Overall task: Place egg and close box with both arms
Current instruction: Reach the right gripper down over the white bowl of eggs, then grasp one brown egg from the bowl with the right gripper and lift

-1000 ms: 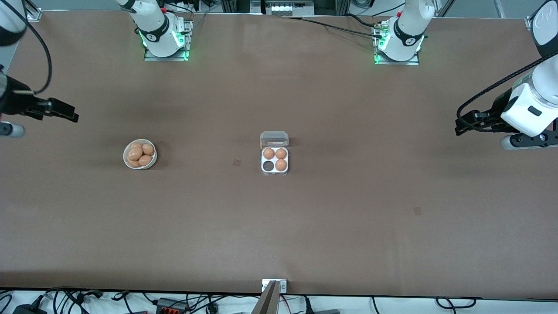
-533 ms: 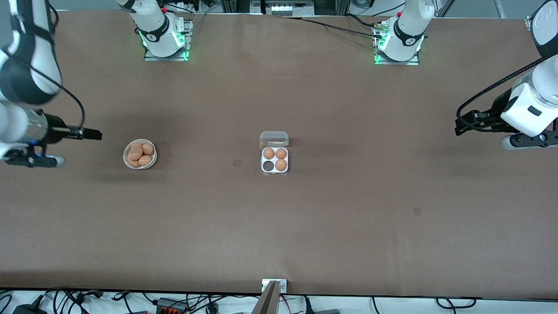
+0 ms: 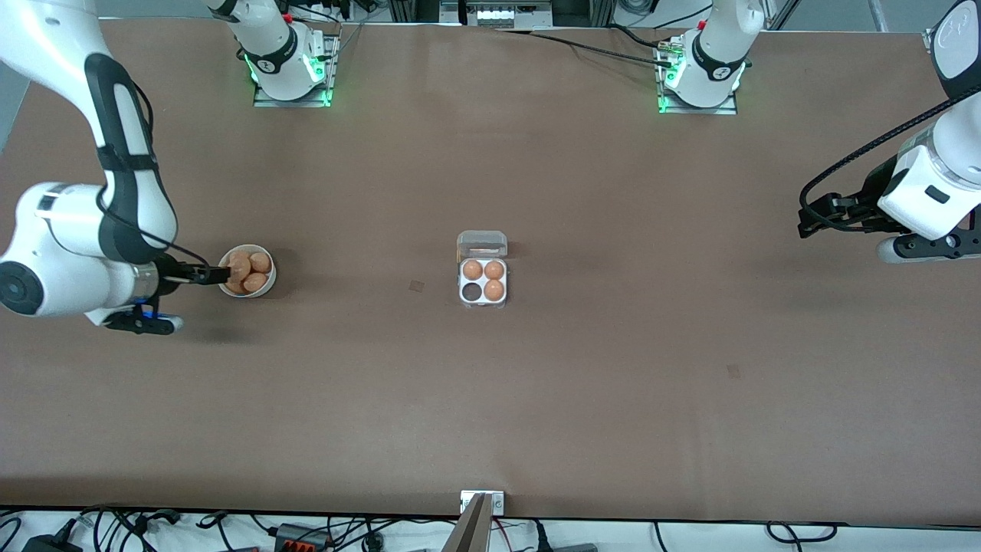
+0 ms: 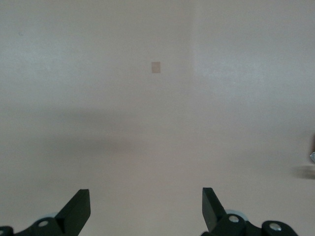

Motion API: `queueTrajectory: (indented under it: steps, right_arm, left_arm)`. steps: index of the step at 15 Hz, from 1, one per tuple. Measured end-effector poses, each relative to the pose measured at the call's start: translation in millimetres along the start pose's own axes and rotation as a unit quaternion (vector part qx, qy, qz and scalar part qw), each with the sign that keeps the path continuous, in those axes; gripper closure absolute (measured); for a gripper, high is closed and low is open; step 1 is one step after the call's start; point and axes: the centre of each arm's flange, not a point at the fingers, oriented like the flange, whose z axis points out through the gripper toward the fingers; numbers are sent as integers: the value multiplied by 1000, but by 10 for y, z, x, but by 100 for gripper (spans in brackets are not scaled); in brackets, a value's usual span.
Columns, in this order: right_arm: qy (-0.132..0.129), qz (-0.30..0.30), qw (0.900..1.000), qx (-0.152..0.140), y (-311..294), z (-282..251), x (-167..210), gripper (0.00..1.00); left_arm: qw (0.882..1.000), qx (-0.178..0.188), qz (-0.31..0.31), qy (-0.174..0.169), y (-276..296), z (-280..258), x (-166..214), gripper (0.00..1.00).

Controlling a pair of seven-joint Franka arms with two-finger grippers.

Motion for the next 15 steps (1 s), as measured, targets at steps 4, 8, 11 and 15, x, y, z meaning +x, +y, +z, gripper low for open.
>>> queueTrajectory:
  steps: [4,8,11,15]
  right_arm:
    - [-20,9,1000,13,50,250,86,0]
    - [-30,11,999,13,64,398,135,0]
    - [-33,12,999,13,70,476,168,3]
    - [-31,20,999,35,46,497,186,7]
  left_arm:
    - [1000,0,1,0,6,-1,-1,0]
    - [1000,0,1,0,7,-1,-1,0]
    - [1000,0,1,0,14,-1,-2,0]
    - [1000,0,1,0,15,-2,-2,0]
